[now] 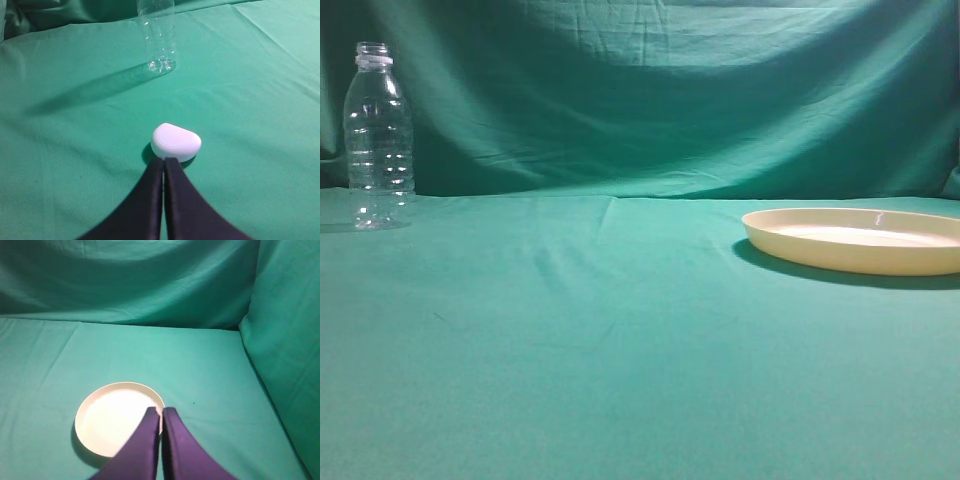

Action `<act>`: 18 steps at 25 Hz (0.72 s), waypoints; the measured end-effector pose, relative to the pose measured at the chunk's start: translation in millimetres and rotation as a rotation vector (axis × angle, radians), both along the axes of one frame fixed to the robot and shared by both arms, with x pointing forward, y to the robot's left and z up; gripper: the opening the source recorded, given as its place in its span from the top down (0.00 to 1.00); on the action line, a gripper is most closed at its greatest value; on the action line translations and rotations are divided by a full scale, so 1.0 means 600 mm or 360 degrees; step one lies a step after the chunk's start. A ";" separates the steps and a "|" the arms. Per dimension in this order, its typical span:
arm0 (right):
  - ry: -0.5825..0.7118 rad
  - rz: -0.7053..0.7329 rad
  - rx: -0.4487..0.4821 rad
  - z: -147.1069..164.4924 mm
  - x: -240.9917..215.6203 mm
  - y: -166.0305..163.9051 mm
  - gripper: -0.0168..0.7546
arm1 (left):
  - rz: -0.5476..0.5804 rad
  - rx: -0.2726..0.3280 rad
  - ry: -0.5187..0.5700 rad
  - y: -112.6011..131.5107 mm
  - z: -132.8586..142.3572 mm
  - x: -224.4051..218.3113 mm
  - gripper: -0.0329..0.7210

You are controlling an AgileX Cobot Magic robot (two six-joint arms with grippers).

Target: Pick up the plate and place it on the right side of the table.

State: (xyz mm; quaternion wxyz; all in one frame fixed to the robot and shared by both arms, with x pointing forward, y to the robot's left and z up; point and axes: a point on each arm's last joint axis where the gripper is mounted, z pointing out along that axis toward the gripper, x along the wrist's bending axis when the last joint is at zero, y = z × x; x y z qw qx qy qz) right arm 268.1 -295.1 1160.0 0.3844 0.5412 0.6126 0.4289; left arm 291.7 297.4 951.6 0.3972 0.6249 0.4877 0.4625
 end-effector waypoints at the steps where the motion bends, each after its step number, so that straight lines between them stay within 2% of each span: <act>1: 0.0004 0.0000 0.0000 -0.002 0.001 0.000 0.98 | 0.0000 0.0000 0.0000 0.000 0.000 0.000 0.96; 4: 0.0003 -0.0001 -0.0007 -0.016 0.011 0.001 0.98 | 0.0000 0.0000 0.0000 0.000 0.000 0.000 0.96; 7: 0.0008 0.0004 -0.0020 -0.056 0.029 0.003 0.98 | 0.0000 0.0000 0.0000 0.000 0.000 0.000 0.96; 18: -0.0187 0.0010 -0.0006 -0.250 0.027 0.003 0.98 | 0.0000 0.0000 0.0000 0.000 0.000 0.000 0.96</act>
